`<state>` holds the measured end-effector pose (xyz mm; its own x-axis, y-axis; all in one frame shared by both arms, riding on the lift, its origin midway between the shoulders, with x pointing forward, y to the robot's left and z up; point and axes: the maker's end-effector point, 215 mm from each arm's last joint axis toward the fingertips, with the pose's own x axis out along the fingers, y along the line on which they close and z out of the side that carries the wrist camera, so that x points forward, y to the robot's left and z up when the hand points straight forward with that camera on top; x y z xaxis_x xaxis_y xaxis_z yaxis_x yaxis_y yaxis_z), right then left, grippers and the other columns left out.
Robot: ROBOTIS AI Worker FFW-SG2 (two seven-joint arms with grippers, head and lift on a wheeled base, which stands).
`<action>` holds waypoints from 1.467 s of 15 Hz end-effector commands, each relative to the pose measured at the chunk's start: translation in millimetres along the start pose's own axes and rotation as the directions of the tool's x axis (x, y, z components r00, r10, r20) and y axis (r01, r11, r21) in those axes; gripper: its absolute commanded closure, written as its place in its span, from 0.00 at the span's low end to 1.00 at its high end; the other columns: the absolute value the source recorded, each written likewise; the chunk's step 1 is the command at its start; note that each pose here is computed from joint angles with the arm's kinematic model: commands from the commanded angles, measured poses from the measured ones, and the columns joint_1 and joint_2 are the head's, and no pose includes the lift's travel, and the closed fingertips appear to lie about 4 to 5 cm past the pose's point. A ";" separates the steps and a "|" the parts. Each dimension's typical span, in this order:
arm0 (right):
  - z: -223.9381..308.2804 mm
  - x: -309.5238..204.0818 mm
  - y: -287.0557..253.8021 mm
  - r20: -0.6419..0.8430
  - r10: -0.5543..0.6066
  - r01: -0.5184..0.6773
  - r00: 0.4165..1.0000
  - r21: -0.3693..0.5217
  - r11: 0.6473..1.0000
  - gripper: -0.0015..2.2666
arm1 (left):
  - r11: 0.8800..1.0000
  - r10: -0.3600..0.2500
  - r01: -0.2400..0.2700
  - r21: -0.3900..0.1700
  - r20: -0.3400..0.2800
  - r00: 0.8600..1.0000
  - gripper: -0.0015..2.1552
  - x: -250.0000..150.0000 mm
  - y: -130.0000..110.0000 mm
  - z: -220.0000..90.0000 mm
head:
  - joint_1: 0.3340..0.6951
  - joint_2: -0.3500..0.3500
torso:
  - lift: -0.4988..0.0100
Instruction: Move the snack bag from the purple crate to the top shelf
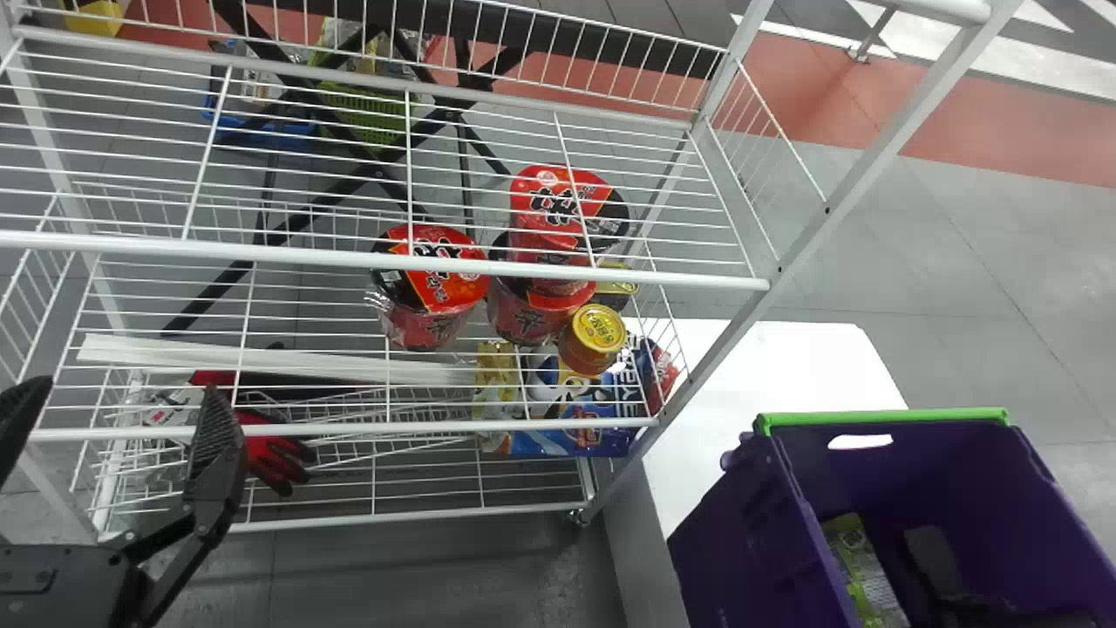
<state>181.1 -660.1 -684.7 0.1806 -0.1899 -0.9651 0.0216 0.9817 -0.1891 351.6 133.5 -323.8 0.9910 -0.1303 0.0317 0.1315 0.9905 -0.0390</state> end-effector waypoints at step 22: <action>3.5 17.9 33.1 0.047 0.021 -0.019 0.999 -0.038 0.999 0.98 | 1.000 -0.008 0.008 0.002 0.001 1.000 0.05 0.4 -2.9 3.7 | 1.00 0.00 | 0.09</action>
<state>190.0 -631.8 -706.7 0.2310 -0.1698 -0.9580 -0.0177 0.9838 -0.1786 351.7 131.3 -319.8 0.9901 -0.1363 0.0328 0.1375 0.9898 -0.0367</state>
